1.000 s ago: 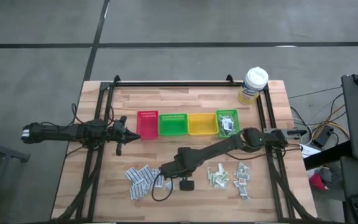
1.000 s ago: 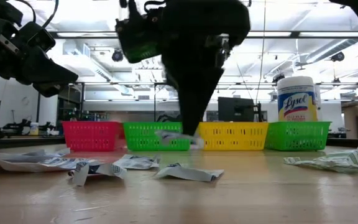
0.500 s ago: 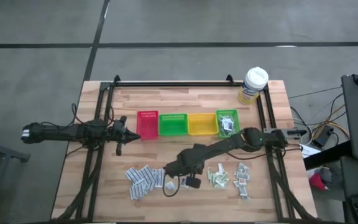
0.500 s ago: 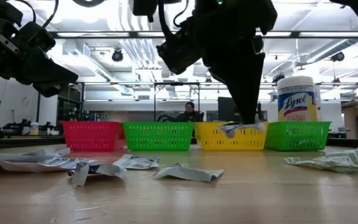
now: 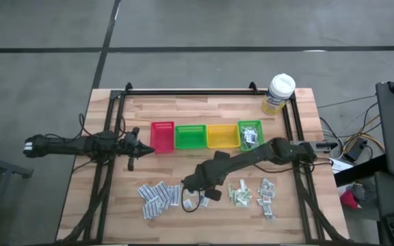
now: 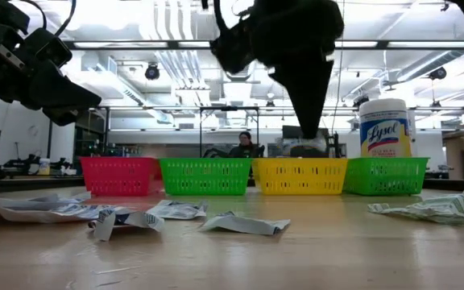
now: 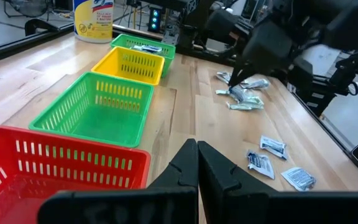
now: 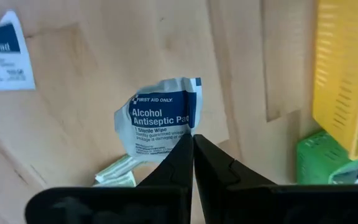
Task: Pick & Place First Aid Supplies
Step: Put the blue alcohol pad into the right green bin
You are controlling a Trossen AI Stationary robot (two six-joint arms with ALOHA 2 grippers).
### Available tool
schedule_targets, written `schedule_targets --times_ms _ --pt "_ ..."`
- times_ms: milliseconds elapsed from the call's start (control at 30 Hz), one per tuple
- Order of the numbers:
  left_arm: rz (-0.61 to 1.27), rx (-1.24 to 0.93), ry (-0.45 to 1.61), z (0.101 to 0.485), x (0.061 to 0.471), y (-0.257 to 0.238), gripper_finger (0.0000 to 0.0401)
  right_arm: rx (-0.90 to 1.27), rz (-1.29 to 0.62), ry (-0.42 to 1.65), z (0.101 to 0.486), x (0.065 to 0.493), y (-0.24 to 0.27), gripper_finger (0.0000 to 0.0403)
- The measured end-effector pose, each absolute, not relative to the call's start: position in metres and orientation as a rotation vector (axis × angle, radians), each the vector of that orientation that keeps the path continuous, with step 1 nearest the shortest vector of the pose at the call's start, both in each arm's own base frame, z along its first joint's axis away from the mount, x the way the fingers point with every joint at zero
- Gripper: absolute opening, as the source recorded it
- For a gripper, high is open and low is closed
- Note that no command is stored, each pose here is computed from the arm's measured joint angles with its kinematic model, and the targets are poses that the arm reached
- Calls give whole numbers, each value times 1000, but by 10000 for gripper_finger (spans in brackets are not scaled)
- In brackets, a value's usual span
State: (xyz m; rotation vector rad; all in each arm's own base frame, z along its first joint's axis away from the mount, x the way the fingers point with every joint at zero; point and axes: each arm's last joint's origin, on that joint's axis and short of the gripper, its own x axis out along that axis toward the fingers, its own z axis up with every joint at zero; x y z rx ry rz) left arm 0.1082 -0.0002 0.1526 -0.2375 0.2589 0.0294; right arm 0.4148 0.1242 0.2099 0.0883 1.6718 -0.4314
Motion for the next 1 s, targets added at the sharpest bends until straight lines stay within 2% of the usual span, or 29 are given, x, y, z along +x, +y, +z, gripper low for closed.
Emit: schedule_targets --times_ms 500,1000 --pt "30 -238 263 152 108 0 0 157 -713 1450 259 376 107 8" --pt "30 -238 263 152 108 0 0 373 -1119 1247 270 281 74 8"
